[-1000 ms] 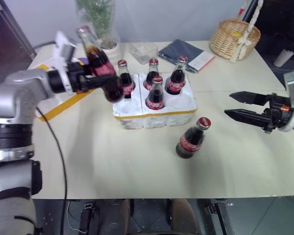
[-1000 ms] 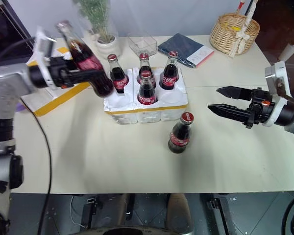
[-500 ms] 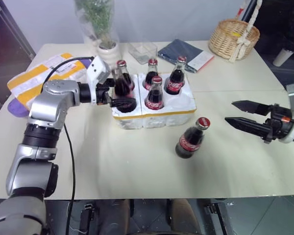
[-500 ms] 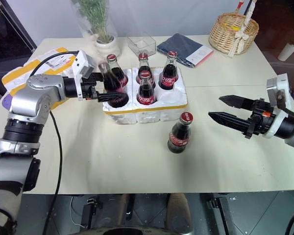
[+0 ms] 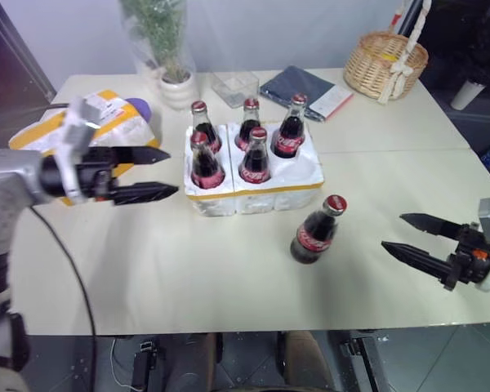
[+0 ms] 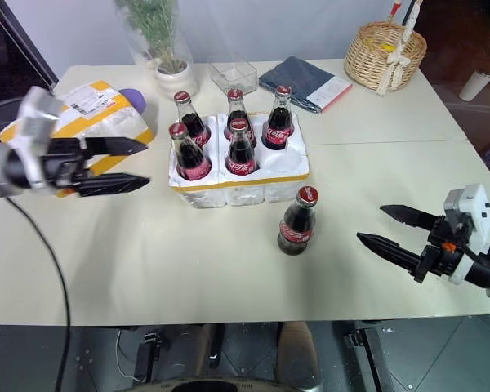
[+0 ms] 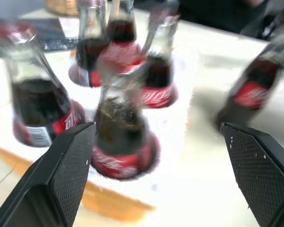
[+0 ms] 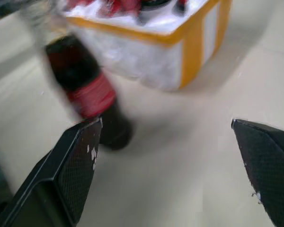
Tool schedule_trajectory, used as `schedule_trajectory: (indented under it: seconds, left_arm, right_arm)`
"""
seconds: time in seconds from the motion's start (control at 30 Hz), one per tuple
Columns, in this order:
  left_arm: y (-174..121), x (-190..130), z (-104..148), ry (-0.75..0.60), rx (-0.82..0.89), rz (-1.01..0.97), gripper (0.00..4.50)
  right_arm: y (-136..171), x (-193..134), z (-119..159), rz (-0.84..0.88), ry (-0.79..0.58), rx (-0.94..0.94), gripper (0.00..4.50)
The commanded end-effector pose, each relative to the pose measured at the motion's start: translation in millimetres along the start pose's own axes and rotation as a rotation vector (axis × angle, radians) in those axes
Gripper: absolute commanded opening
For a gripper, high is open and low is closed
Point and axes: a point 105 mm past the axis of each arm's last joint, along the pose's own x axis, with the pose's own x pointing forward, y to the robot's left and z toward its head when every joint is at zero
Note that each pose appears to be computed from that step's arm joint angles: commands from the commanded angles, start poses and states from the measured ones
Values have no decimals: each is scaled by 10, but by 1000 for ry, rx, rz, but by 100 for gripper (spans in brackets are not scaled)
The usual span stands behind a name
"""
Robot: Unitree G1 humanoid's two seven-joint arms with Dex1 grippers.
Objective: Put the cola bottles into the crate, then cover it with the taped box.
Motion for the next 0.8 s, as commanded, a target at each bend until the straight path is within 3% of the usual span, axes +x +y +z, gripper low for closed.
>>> schedule_trajectory:
  seconds: [0.03,0.23,0.4,0.8]
  left_arm:
    - [-325,56,10,58,30,-131,437]
    - [-237,371,-257,116,98,-141,437]
    - [-148,611,-233,75,142,-168,437]
    - [-94,731,-275,66,149,-203,437]
  right_arm:
    - [190,128,108,56,-42,-46,450]
    - [286,391,-48,88,-7,-80,450]
    - [309,534,-159,122,3,-41,450]
    - [277,891,-177,172,-44,-27,450]
